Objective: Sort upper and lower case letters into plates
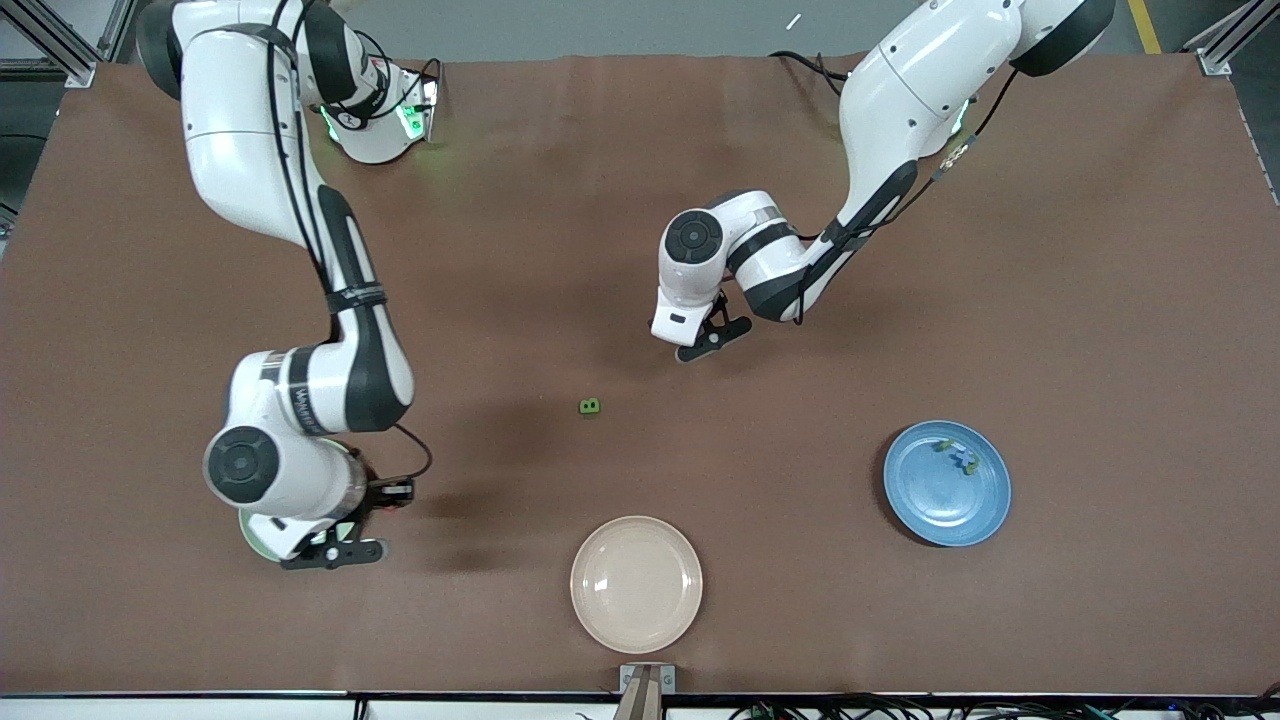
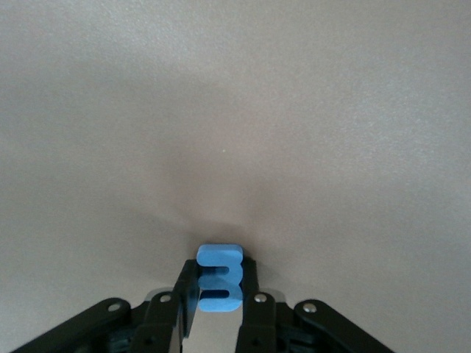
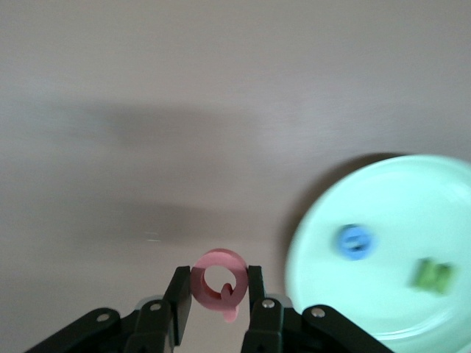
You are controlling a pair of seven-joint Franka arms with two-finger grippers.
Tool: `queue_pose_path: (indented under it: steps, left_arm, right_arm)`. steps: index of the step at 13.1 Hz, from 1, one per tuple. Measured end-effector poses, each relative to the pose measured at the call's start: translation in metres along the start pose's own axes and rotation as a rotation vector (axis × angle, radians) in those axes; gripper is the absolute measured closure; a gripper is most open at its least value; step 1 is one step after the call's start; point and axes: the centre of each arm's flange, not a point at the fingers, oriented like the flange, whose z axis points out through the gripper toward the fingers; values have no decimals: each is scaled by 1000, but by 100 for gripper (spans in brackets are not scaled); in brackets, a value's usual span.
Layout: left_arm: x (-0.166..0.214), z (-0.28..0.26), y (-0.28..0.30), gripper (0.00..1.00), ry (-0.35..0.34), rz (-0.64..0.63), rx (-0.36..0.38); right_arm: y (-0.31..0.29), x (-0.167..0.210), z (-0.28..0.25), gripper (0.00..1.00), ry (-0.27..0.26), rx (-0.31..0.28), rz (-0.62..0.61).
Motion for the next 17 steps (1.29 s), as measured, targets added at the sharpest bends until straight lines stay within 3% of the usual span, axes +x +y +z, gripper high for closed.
queue_pose_path:
  steps: [3, 5, 8, 9, 12, 14, 17]
  left_arm:
    - [39, -6, -12, 72, 25, -59, 29]
    - [104, -34, -34, 72, 77, -104, 64]
    - [207, -95, -76, 72, 145, -118, 87]
    - [239, -111, -92, 72, 156, -105, 80]
    - [321, -120, -162, 72, 147, -53, 90]
    - [356, -106, -202, 72, 129, -40, 107]
    - [381, -70, -225, 72, 133, -38, 159]
  right_arm:
    - [54, -8, 18, 65, -44, -6, -129]
    - [92, -21, 44, 65, -96, 11, -237]
    - [128, -39, 78, 64, -152, 36, -287]
    - [128, -40, 82, 58, -153, 38, -289]
    - [107, -34, 79, 29, -134, 39, -309]
    - [73, -28, 71, 29, -119, 34, -264]
    - [-24, -23, 49, 27, -92, 14, -98]
